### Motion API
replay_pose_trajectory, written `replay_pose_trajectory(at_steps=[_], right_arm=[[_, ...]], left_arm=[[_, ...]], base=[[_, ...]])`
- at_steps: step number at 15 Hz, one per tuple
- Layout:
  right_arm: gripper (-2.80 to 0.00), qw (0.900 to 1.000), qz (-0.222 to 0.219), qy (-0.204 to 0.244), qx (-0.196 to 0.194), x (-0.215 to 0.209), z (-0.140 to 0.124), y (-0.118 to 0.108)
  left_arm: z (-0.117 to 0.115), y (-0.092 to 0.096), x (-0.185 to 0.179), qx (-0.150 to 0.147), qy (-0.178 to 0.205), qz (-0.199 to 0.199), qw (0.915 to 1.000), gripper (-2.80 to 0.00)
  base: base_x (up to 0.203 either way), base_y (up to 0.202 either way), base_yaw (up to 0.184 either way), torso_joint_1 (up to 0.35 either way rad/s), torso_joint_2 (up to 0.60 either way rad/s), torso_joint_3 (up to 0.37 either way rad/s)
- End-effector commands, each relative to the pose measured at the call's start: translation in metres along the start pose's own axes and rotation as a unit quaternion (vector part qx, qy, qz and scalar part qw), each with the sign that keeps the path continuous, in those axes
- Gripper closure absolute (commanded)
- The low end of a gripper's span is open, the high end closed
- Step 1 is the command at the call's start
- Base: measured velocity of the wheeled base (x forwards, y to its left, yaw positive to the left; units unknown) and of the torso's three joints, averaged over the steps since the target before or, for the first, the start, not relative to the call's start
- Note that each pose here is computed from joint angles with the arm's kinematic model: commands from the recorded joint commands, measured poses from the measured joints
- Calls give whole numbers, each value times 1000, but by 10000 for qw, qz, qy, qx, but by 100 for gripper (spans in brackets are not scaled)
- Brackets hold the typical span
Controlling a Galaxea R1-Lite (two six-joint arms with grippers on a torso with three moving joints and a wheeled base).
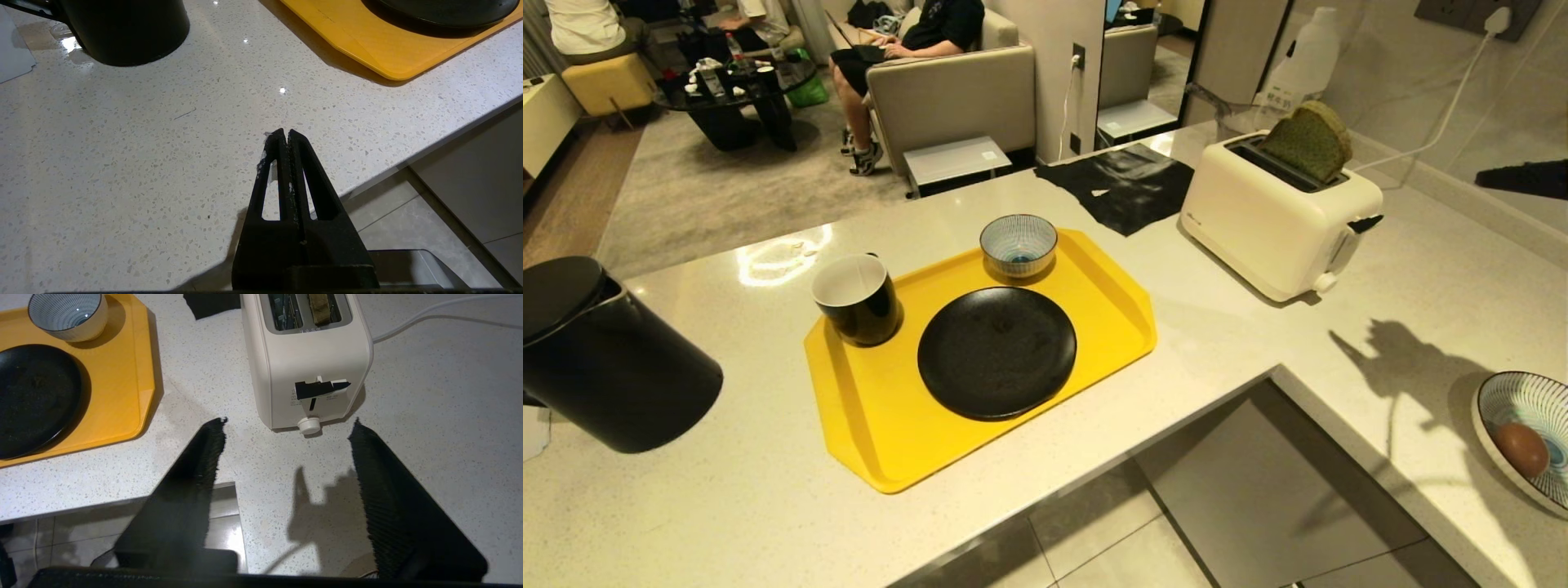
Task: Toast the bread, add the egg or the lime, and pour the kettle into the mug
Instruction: Use a bread toaster
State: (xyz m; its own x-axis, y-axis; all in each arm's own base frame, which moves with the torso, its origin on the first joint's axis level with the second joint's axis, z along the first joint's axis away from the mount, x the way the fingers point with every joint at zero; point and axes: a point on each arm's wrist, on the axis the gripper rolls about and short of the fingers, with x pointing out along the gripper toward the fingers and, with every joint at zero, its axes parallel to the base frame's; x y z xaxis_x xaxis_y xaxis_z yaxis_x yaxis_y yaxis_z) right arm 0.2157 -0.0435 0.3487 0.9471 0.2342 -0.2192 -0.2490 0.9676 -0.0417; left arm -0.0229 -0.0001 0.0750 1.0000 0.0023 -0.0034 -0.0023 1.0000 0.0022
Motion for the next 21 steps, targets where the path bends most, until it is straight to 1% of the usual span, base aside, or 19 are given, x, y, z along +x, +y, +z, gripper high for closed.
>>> replay_pose_trajectory(at_steps=[1, 14, 18, 20, 21], right_arm=[[-280, 10000, 16, 36, 14, 0, -2, 0], [-280, 10000, 30, 73, 54, 2, -4, 0], [-280, 9998, 47, 140, 138, 5, -7, -1], [-280, 9992, 87, 238, 305, 4, -9, 0], [0, 9992, 110, 222, 325, 3, -7, 0]], left_arm=[[0, 0, 0, -3, 6, 3, 10000, 0], [0, 0, 0, -3, 6, 4, 10000, 0], [0, 0, 0, -3, 3, 3, 10000, 0], [0, 0, 0, -3, 6, 4, 10000, 0], [0, 0, 0, -3, 5, 3, 10000, 0]], base=[[0, 0, 0, 0, 0, 0], [0, 0, 0, 0, 0, 0], [0, 0, 0, 0, 0, 0], [0, 0, 0, 0, 0, 0], [0, 0, 0, 0, 0, 0]])
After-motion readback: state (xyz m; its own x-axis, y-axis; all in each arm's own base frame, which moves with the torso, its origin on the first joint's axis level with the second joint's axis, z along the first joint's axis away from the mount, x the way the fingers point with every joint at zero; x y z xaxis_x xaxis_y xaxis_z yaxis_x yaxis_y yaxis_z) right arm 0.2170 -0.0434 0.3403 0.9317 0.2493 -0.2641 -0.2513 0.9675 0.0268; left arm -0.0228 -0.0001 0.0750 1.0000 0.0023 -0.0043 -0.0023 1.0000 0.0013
